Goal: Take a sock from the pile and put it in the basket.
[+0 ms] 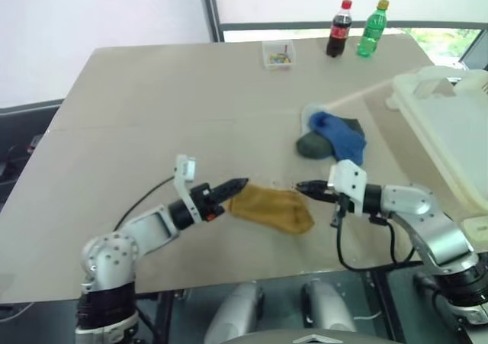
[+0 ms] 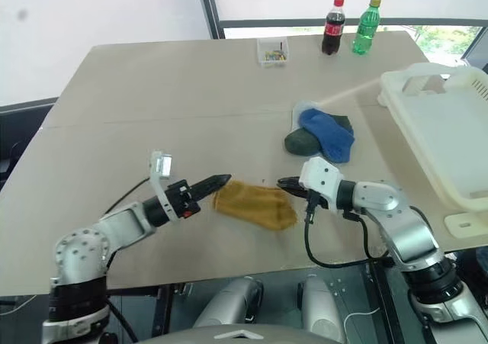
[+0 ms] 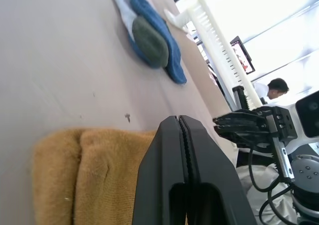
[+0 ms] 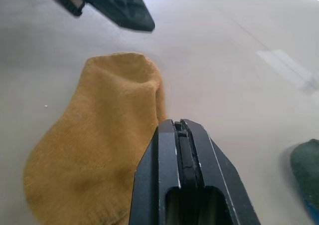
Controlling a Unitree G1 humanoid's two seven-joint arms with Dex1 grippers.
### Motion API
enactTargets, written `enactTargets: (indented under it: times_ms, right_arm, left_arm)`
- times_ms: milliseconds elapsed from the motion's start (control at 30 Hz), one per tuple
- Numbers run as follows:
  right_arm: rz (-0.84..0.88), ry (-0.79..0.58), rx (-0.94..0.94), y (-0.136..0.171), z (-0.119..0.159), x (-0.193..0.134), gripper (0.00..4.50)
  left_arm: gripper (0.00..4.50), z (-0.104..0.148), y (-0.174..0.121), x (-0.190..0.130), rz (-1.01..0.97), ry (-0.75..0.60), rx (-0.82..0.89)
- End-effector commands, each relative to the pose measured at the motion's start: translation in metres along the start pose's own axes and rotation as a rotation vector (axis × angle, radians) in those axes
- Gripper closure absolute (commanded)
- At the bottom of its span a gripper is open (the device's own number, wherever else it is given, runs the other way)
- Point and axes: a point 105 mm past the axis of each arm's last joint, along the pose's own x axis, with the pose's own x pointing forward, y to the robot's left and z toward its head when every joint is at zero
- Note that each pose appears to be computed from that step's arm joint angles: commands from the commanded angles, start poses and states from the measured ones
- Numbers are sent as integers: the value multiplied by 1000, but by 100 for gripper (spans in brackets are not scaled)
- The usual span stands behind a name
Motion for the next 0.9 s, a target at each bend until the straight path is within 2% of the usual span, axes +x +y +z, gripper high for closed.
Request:
enactTargets:
  times_ms: [33, 100, 200, 367, 533, 700, 900]
  right_arm:
    - [7, -24, -22, 5, 2, 1, 450]
    - [-3, -50, -29, 4, 6, 2, 450]
    - [28, -54, -18, 9, 7, 5, 450]
    - [135, 15, -46, 25, -13, 17, 450]
    - [164, 37, -33, 29, -26, 24, 450]
    - [164, 52, -31, 27, -33, 26, 450]
    - [154, 56, -39, 26, -33, 26, 450]
  left_arm:
    - [360, 8, 2, -8, 19, 12, 62]
    - [285, 17, 9, -12, 54, -4, 74]
    - [138, 24, 18, -17, 85, 4, 92]
    - [138, 25, 27, -23, 110, 15, 82]
    - [138, 17, 31, -27, 116, 63, 47]
    - [138, -8, 32, -23, 97, 262, 40]
    - [138, -20, 18, -8, -46, 376, -2]
